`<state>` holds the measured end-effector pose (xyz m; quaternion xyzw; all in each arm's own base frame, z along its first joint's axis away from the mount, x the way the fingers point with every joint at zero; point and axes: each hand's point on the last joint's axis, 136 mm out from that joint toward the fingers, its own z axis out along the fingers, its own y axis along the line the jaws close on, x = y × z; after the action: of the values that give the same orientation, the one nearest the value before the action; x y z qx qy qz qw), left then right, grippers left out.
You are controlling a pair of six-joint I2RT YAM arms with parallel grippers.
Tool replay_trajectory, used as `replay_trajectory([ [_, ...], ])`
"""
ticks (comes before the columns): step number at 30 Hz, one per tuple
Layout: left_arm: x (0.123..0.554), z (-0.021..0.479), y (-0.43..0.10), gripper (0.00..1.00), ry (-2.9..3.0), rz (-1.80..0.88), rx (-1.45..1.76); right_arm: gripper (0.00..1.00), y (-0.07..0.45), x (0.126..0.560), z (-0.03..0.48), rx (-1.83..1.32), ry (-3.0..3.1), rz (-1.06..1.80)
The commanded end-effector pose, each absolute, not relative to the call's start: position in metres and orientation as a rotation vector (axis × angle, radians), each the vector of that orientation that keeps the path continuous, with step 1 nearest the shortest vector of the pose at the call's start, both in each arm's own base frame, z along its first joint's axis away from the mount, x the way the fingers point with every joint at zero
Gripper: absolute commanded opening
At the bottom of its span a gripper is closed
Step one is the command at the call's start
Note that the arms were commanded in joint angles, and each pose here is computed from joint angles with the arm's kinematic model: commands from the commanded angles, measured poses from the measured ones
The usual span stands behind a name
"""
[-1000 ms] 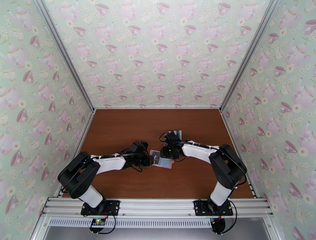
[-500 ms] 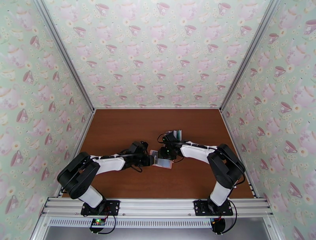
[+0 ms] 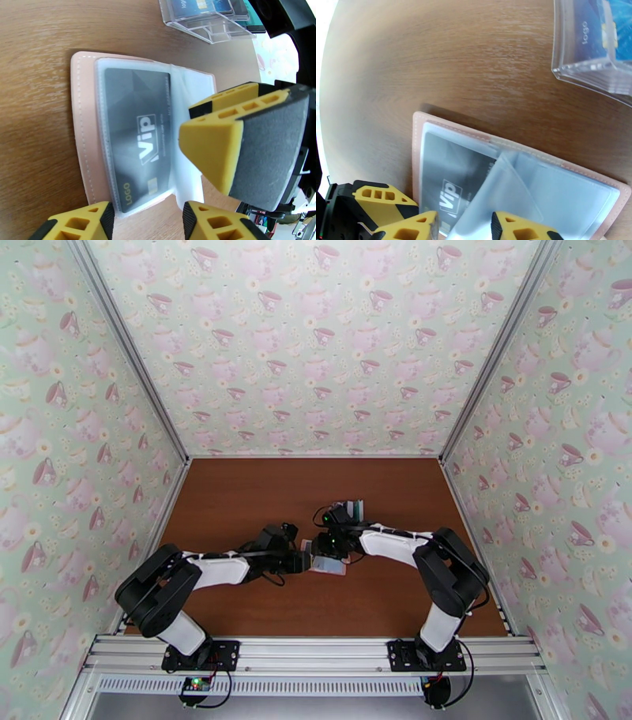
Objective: Put the credit cards into the card holder
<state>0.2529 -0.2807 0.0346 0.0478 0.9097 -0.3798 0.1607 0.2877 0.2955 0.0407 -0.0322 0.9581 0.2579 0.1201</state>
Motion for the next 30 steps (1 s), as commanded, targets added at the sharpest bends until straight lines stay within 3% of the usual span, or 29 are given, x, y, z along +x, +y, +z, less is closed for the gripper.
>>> replay_trajectory([
  [1, 0.237, 0.021, -0.280, 0.54, 2.660, -1.122, 0.139, 0.40, 0.302, 0.283, 0.034, -0.082, 2.818, 0.794],
  [12, 0.237, 0.019, -0.281, 0.57, 2.663, -1.128, 0.140, 0.36, 0.309, 0.281, 0.027, -0.081, 2.841, 0.809],
  [30, 0.235, -0.002, -0.262, 0.44, 2.765, -0.934, 0.129, 0.34, 0.321, 0.294, 0.062, -0.091, 2.749, 0.885],
])
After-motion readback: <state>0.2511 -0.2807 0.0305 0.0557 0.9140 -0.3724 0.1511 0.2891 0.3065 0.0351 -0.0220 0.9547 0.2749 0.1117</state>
